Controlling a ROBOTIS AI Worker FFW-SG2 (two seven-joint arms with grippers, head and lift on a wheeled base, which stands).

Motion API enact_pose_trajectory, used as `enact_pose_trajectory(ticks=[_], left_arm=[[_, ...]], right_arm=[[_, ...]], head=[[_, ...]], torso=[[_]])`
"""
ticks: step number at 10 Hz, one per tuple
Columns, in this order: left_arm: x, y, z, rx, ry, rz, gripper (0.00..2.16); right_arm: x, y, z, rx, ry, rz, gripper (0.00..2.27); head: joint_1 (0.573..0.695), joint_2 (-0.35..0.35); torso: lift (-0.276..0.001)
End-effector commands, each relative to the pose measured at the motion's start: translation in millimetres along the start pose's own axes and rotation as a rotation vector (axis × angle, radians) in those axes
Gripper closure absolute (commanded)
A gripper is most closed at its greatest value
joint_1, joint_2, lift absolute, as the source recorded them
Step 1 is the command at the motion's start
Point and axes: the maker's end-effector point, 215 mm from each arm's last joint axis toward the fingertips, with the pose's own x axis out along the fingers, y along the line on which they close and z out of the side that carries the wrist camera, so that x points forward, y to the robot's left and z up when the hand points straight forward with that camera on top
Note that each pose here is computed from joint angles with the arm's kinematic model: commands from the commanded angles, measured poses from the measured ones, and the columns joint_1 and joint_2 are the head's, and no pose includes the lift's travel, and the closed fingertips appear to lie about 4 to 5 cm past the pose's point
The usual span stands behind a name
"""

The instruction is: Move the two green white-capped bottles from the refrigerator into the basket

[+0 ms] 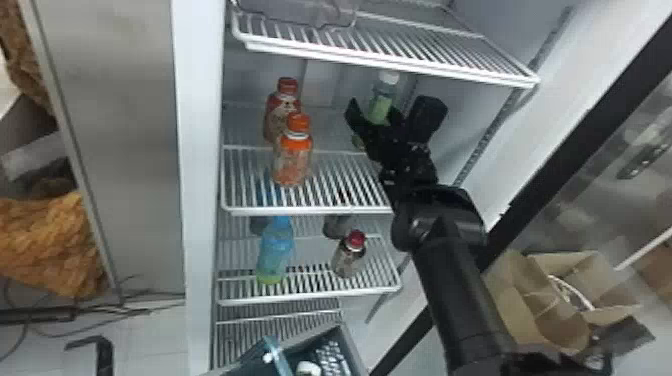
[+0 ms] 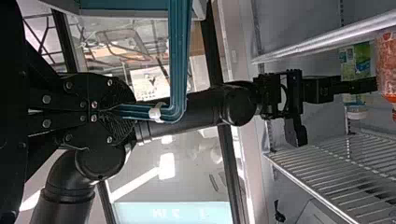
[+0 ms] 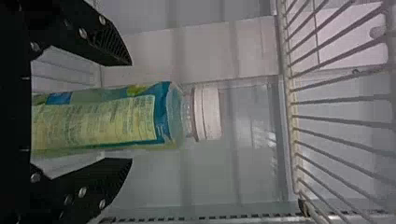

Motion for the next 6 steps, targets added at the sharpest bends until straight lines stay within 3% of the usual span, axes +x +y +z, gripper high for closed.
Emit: enact_pose_trajectory(ticks=[1, 6], left_arm=[[0.1, 0.1, -0.4, -0.002, -0.001, -0.001, 1.21], [-0.7, 0.3, 0.0, -0.005, -0.008, -0.002, 1.21]], right_arm=[[2.9, 2.0, -1.5, 0.008, 0.013, 0.003, 0.87], [-5.3, -0.1, -3.7, 0.012, 0.007, -0.008, 0.9]], head=[[0.695, -0.35], [0.695, -0.35]], torso=[[-0.004], [-0.004]])
